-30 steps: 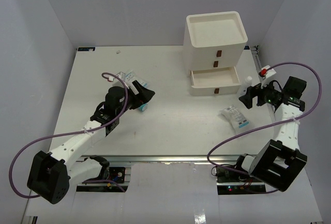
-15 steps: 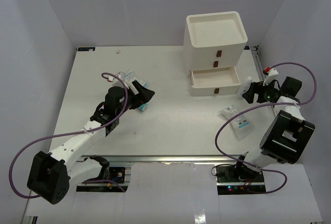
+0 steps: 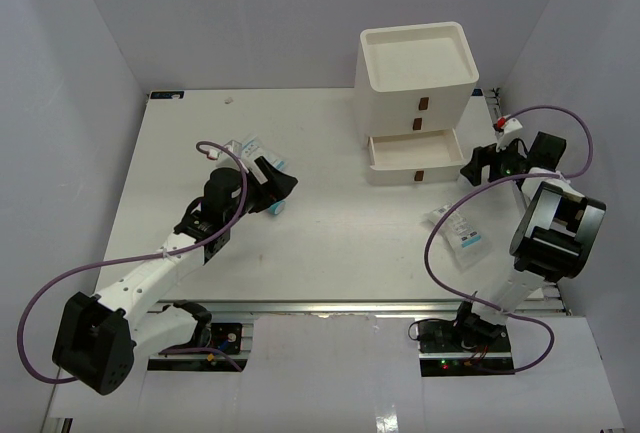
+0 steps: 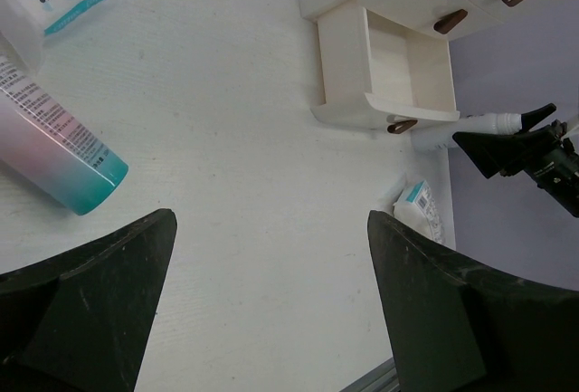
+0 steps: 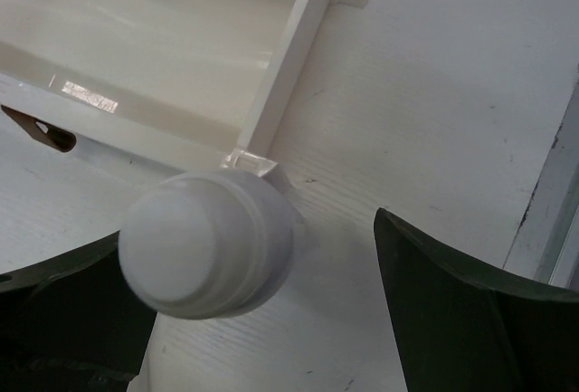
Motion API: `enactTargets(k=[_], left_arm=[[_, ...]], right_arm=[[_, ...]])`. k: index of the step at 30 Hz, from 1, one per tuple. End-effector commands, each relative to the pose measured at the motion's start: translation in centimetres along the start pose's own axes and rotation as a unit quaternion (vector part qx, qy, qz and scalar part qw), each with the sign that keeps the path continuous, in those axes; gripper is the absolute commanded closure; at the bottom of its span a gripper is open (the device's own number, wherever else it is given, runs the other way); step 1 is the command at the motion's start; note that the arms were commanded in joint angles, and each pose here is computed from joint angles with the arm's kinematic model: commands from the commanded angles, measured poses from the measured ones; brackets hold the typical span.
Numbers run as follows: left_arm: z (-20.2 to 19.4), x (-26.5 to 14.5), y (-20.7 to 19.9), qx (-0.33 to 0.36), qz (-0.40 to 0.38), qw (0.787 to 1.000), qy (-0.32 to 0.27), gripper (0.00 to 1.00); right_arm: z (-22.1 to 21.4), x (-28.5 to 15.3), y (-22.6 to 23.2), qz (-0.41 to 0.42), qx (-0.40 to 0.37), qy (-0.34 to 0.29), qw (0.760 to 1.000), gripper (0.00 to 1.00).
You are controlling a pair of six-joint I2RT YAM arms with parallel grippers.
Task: Organize the makeup
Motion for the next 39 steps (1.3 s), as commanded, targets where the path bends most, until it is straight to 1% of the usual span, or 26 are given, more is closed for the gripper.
enactTargets(k=[1,3,6,11,14,15,16,20,25,29,31,36,39], left_arm=[[0.9,0.1,-0.5,0.003,0.000,1.000,-0.013,0.02],[1.0,0.2,-0.6,0.003,-0.001,1.000,-0.010,0.02],[1.0,0.3,-0.7,0.003,-0.001,1.000,-0.009,0.02],[1.0,0.3,-0.7,0.003,-0.001,1.000,-0.008,0.02],[1.0,0.3,-0.7,0.003,-0.001,1.000,-0.010,0.02],[1.0,0.3,-0.7,0.002,-0.001,1.000,-0.009,0.02],[0.9,0.3,-0.6,0.003,-0.001,1.000,-0.009,0.02],[0.9,0.6,-0.6,0.004,-0.002,1.000,-0.007,0.02],[0.9,1.0,-0.6,0.005,-0.003,1.000,-0.008,0.02],[0.8,1.1,-0.5,0.010,-0.002,1.000,-0.007,0.02],[0.7,1.1,-0.4,0.010,0.000,1.000,-0.005,0.02],[0.6,1.1,-0.3,0.011,0.007,1.000,0.000,0.02],[0.6,1.0,-0.2,0.011,0.013,1.000,0.003,0.02]], right_arm=[[2.5,0.4,-1.2,0.000,-0.047,-0.023,0.999,0.09],[2.6,0.6,-1.2,0.000,-0.054,-0.022,0.998,0.11],[2.4,0.8,-0.9,0.013,-0.041,-0.005,0.999,0.23],[2.2,0.9,-0.5,0.031,-0.036,0.001,0.999,0.41],[2.1,0.7,-0.3,0.038,-0.032,0.009,0.999,0.53],[2.3,0.6,-0.2,0.039,-0.035,0.010,0.999,0.57],[2.5,0.4,-0.2,0.039,-0.041,0.008,0.998,0.63],[3.7,-0.8,0.5,0.039,-0.060,0.004,0.997,0.78],[6.3,-3.2,1.5,0.030,-0.118,-0.010,0.993,0.84],[8.8,-4.9,2.9,0.022,-0.176,-0.004,0.984,0.86],[10.1,-5.1,3.9,0.022,-0.208,-0.001,0.978,0.86],[13.4,-4.9,6.6,0.008,-0.304,0.013,0.953,0.87],[15.2,-3.7,9.0,0.017,-0.352,0.011,0.936,0.87]])
Point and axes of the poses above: each gripper's point midway between its finger pads, its own x axis out along the fingers, its own y axis along the line the jaws close on, z = x × y, the point moved 8 cm from there along -x, back along the fingers, and after that the axes turned 3 degrees about x, right-handed, at the moved point
